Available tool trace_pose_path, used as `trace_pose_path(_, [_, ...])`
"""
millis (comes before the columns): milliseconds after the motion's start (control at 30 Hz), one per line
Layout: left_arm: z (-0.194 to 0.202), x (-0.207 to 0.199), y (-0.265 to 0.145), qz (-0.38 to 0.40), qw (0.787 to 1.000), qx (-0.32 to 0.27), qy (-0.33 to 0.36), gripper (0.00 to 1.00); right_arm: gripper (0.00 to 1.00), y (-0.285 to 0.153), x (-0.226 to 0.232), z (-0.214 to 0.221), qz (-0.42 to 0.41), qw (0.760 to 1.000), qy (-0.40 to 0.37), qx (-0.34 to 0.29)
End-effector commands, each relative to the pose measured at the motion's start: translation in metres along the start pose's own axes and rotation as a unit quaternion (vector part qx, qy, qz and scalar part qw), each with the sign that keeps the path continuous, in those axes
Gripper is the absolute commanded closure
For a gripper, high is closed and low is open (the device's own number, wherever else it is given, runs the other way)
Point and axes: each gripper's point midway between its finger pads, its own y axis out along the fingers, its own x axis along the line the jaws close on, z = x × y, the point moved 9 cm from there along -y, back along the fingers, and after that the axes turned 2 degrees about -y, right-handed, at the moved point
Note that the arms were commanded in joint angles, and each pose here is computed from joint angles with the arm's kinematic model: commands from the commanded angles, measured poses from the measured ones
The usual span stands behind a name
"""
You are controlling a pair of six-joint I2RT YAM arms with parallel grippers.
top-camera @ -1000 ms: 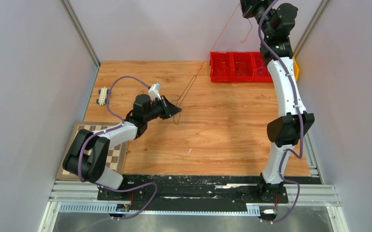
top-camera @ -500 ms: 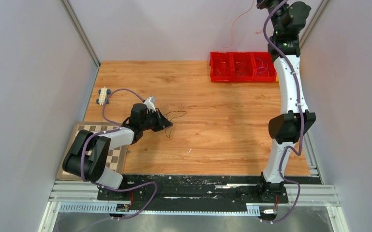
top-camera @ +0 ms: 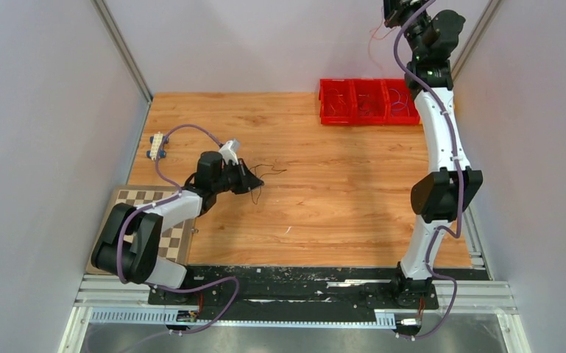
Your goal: Untangle the cables
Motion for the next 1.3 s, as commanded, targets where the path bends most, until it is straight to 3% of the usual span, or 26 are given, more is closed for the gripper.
trace_pose_path(0, [-0.035,-0.028,-0.003,0.053,0.995,-0.033,0.073,1.0,1.0,-0.008,0.005,-0.013,-0.014,1.0,-0.026,-0.007])
trace_pose_path(467, [-0.044,-0.043,0.0,0.104,0.992,-0.006,0.076,1.0,1.0,-0.001,0.007,0.051,-0.061,0.997,0.01,0.038])
trace_pose_path(900, [-0.049,-0.039,0.011,0.103,0.993,0.004,0.065,1.0,1.0,0.016,-0.009,0.118,-0.067,0.997,-0.017,0.034])
trace_pose_path(1267, [-0.053,-0.034,0.013,0.092,0.994,0.009,0.058,1.0,1.0,0.03,-0.014,0.135,-0.073,0.997,-0.018,0.019])
